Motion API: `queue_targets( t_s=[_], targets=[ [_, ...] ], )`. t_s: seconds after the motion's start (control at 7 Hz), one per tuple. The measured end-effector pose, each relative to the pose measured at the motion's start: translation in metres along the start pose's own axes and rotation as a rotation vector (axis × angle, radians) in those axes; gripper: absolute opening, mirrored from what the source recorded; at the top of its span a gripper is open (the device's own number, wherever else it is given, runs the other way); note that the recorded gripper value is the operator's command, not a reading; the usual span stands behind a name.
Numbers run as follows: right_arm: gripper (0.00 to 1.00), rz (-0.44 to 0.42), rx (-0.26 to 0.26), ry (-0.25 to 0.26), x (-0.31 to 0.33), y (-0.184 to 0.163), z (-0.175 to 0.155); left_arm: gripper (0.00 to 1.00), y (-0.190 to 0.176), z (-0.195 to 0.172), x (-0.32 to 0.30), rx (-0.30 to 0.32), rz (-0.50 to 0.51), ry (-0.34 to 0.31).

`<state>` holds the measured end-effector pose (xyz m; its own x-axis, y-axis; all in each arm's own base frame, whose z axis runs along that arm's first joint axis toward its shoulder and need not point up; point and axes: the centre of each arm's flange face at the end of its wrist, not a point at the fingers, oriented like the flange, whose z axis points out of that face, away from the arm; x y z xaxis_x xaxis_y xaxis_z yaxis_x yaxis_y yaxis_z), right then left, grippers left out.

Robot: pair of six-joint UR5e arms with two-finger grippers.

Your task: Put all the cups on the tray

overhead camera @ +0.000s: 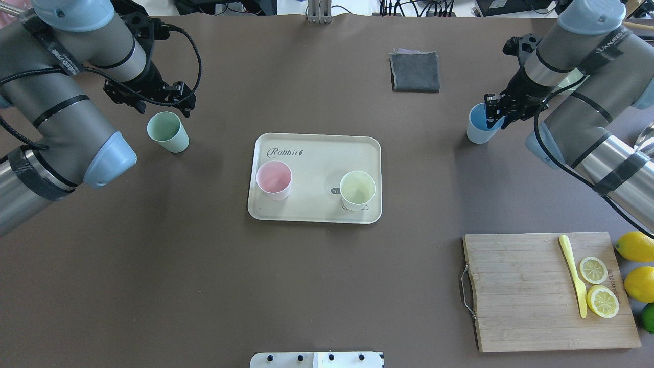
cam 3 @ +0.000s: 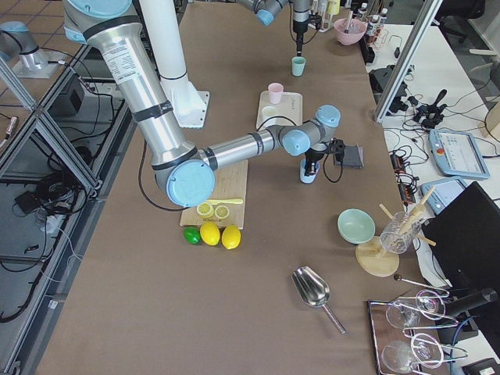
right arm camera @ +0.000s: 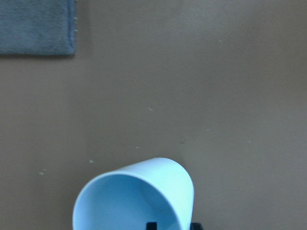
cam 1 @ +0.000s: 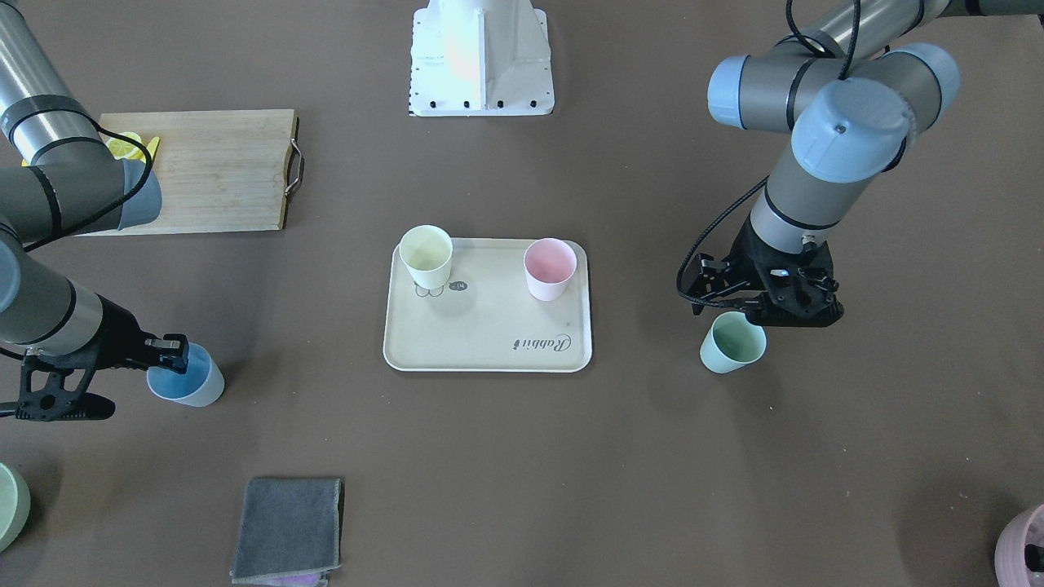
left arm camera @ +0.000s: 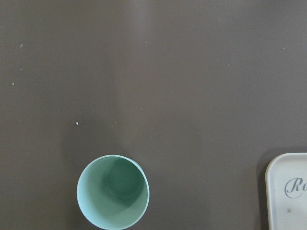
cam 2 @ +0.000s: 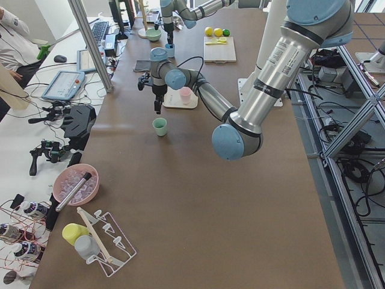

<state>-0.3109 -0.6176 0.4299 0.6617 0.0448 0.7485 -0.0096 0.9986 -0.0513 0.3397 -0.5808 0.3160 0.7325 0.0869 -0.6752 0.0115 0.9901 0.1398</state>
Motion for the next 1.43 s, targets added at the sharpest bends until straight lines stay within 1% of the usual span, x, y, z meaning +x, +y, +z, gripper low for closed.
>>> queue_targets(
  t_s=[0.14, 0.29, 0.43, 0.57, 0.71, 0.86, 1.0, 1.14, 1.29, 1.43],
  targets=[
    [0.00, 0.037, 0.007, -0.041, -0.046, 0.002, -0.013, 0.97, 0.000, 0.014, -0.022, -0.016, 0.033, -0.023],
    [0.00, 0.069, 0.002, -0.077, -0.099, 0.011, -0.019, 0.95, -0.001, 0.029, -0.040, -0.026, 0.052, -0.037],
    [0.00, 0.096, -0.007, -0.103, -0.145, 0.023, -0.020, 0.85, -0.003, 0.044, -0.053, -0.033, 0.059, -0.044],
    [0.00, 0.113, -0.013, -0.116, -0.181, 0.036, -0.016, 0.75, -0.003, 0.056, -0.061, -0.039, 0.056, -0.050],
    [0.00, 0.117, -0.017, -0.119, -0.209, 0.051, -0.008, 0.62, -0.004, 0.064, -0.066, -0.047, 0.049, -0.055],
    [0.00, 0.113, -0.022, -0.119, -0.228, 0.064, 0.001, 0.43, -0.004, 0.069, -0.068, -0.052, 0.046, -0.057],
    [0.00, 0.116, -0.021, -0.112, -0.241, 0.076, 0.011, 0.13, -0.004, 0.072, -0.067, -0.055, 0.043, -0.055],
    [0.57, 0.117, -0.015, -0.100, -0.246, 0.084, 0.020, 0.00, -0.005, 0.072, -0.064, -0.055, 0.033, -0.050],
    [1.00, 0.117, -0.011, -0.092, -0.248, 0.087, 0.025, 0.00, -0.006, 0.070, -0.055, -0.052, 0.014, -0.042],
    [1.00, 0.114, -0.006, -0.092, -0.248, 0.087, 0.023, 0.00, -0.006, 0.068, -0.044, -0.051, 0.000, -0.031]
  ],
)
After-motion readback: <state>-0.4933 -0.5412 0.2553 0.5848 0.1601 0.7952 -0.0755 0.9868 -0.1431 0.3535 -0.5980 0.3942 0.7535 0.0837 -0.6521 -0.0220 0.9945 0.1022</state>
